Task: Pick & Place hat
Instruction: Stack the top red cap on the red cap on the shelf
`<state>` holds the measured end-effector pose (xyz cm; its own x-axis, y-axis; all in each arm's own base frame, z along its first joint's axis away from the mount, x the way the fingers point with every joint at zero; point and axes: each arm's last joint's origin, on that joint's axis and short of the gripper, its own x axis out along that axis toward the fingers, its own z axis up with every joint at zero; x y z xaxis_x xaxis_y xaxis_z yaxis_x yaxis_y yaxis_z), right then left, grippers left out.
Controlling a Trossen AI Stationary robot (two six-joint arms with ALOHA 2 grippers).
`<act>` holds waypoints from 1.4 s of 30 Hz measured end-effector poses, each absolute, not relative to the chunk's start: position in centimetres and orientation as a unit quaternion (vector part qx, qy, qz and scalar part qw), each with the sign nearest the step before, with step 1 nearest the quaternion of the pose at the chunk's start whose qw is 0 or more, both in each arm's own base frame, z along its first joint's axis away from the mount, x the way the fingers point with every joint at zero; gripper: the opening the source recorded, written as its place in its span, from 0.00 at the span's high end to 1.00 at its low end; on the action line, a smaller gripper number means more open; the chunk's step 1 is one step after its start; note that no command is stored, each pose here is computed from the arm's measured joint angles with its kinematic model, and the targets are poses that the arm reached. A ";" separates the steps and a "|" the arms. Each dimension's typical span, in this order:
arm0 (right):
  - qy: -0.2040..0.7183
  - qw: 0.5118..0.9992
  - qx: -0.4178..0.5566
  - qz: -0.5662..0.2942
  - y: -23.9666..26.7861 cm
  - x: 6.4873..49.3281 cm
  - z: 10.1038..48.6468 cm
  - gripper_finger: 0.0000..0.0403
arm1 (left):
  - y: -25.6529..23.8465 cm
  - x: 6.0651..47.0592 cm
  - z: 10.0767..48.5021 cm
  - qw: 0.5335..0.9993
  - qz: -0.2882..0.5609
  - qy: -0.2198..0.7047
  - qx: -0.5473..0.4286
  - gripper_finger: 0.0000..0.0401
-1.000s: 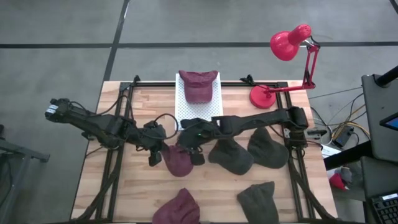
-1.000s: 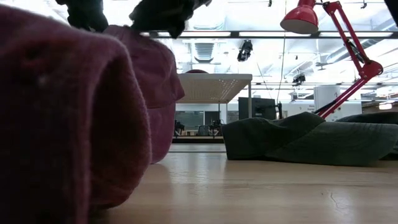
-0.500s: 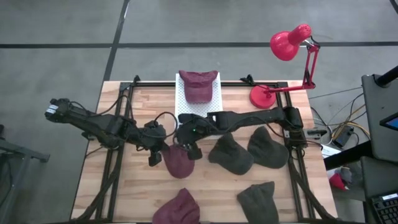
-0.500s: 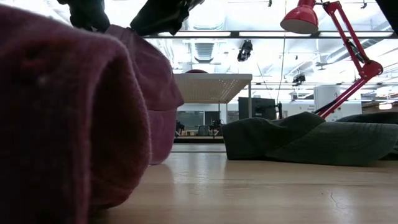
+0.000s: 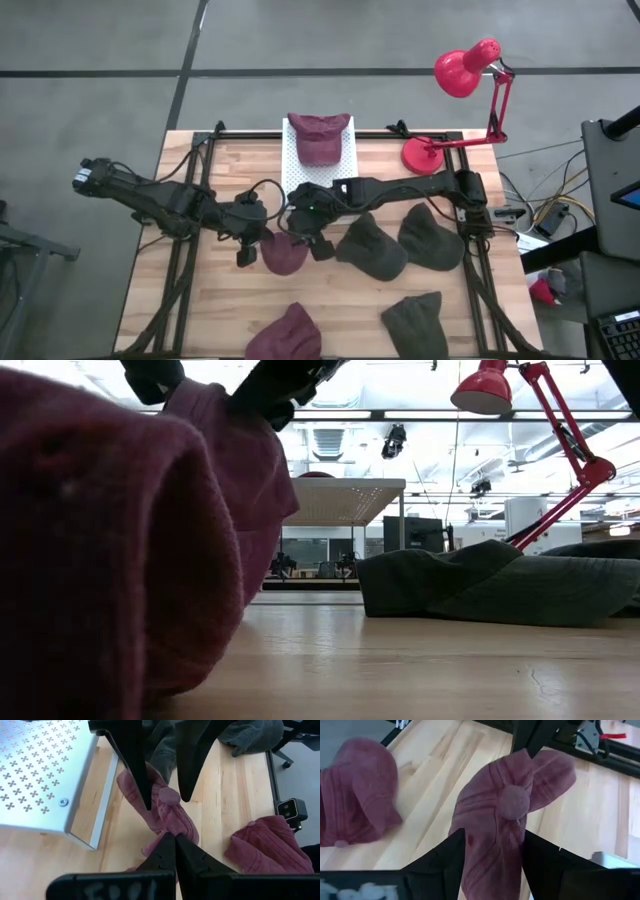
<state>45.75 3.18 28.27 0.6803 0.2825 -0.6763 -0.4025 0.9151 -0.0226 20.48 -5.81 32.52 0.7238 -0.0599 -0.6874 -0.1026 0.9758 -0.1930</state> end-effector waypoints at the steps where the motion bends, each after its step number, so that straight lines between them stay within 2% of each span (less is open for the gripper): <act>1: 0.349 0.914 -0.085 0.187 3.2 45.8 28.4 0.58 | -5.8 20.5 32.5 0.922 0.012 0.371 -0.109 1.00; 7: 0.325 0.925 -0.078 0.179 3.2 46.2 29.0 0.68 | -5.8 20.7 32.3 0.921 0.016 0.374 -0.107 1.00; 12: 0.331 0.923 -0.068 0.185 3.2 46.1 29.0 0.92 | -5.8 20.7 32.3 0.922 0.023 0.373 -0.105 1.00; 14: 0.330 0.921 -0.061 0.195 3.3 46.1 29.0 0.95 | -5.8 20.8 32.4 0.923 0.023 0.370 -0.106 1.00; 19: 0.337 0.919 -0.054 0.196 3.3 45.8 29.1 0.97 | -5.8 20.8 32.5 0.925 0.022 0.364 -0.108 1.00; 29: 0.330 0.921 -0.058 0.199 3.2 44.1 31.7 0.98 | -5.8 20.9 33.2 0.934 0.019 0.339 -0.115 0.99; 37: 0.340 0.915 -0.063 0.209 3.2 42.5 33.1 0.98 | -5.8 20.7 34.2 0.945 0.006 0.308 -0.114 0.83; 42: 0.330 0.918 -0.070 0.206 3.0 41.5 34.5 0.98 | -5.7 20.6 36.6 0.955 -0.004 0.273 -0.115 0.73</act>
<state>41.48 3.00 34.55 0.6969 0.3324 -0.6355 -0.4248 0.9053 0.0077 20.62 -5.74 36.63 0.8505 -0.0702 -0.5213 -0.0553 0.9736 -0.2213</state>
